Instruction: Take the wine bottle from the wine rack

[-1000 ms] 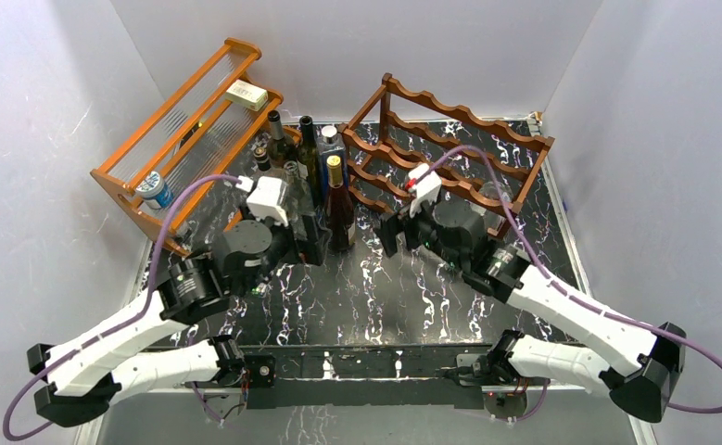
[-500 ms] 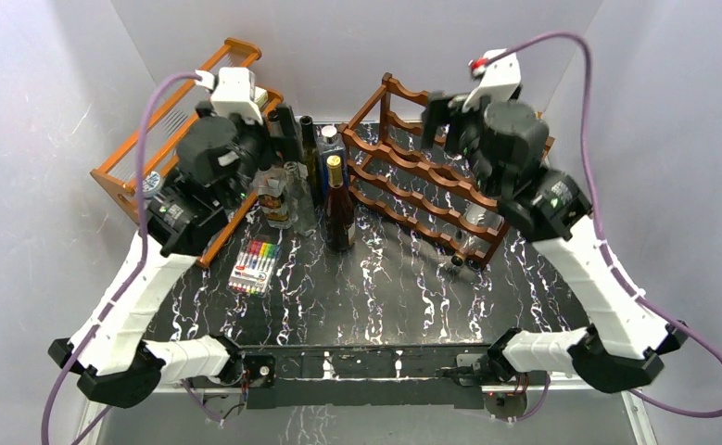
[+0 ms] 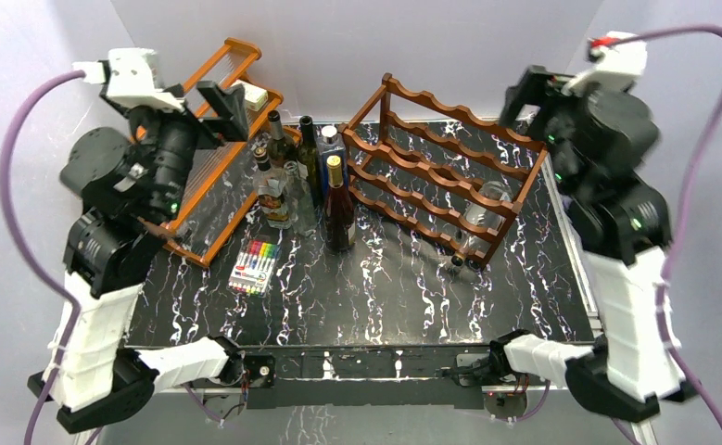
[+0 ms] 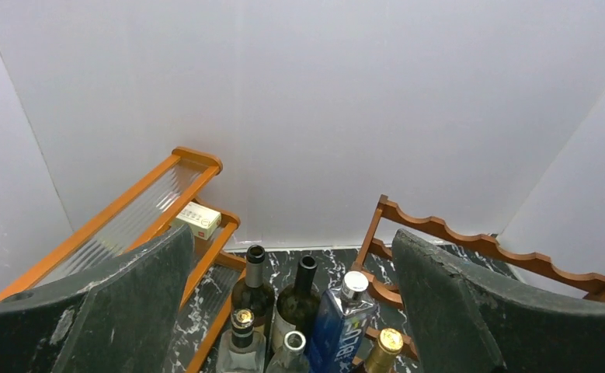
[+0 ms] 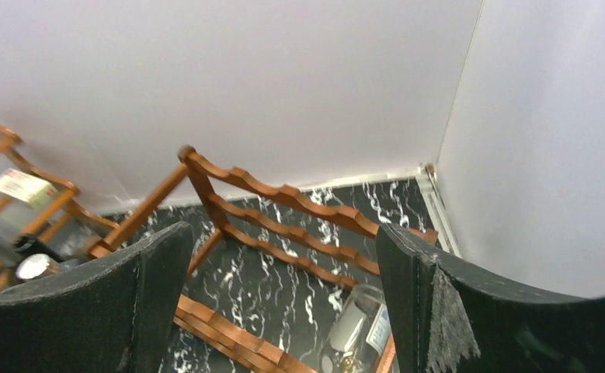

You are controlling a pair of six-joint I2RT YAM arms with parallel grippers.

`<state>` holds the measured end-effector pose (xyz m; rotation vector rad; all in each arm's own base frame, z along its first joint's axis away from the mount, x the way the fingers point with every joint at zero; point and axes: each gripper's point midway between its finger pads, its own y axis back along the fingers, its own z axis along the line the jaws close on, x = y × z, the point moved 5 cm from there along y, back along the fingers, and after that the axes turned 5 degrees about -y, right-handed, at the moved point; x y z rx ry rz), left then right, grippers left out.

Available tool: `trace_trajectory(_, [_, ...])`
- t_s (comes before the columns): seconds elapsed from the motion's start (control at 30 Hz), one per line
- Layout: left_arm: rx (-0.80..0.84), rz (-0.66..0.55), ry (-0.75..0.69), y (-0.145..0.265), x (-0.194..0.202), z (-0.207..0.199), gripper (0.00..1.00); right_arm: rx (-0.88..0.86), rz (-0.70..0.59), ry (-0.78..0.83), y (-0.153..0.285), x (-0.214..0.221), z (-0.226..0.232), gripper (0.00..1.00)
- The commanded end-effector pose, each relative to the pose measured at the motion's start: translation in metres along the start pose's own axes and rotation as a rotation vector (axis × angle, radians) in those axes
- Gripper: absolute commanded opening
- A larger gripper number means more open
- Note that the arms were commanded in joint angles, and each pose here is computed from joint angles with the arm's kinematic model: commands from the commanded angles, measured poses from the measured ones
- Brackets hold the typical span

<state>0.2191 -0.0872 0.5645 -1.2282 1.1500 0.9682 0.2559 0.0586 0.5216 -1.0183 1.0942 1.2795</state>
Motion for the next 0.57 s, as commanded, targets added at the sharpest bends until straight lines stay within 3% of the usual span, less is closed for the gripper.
trace_trajectory(0.0, [0.008,-0.053,0.021,0.021,-0.012,0.012,0.98,-0.107,-0.238,-0.061,0.054,-0.053,-0.011,0.98])
trace_trajectory(0.53, [0.007,-0.028,0.016,0.021,0.002,0.011,0.98,-0.097,-0.185,-0.091,0.054,-0.040,-0.012,0.98])
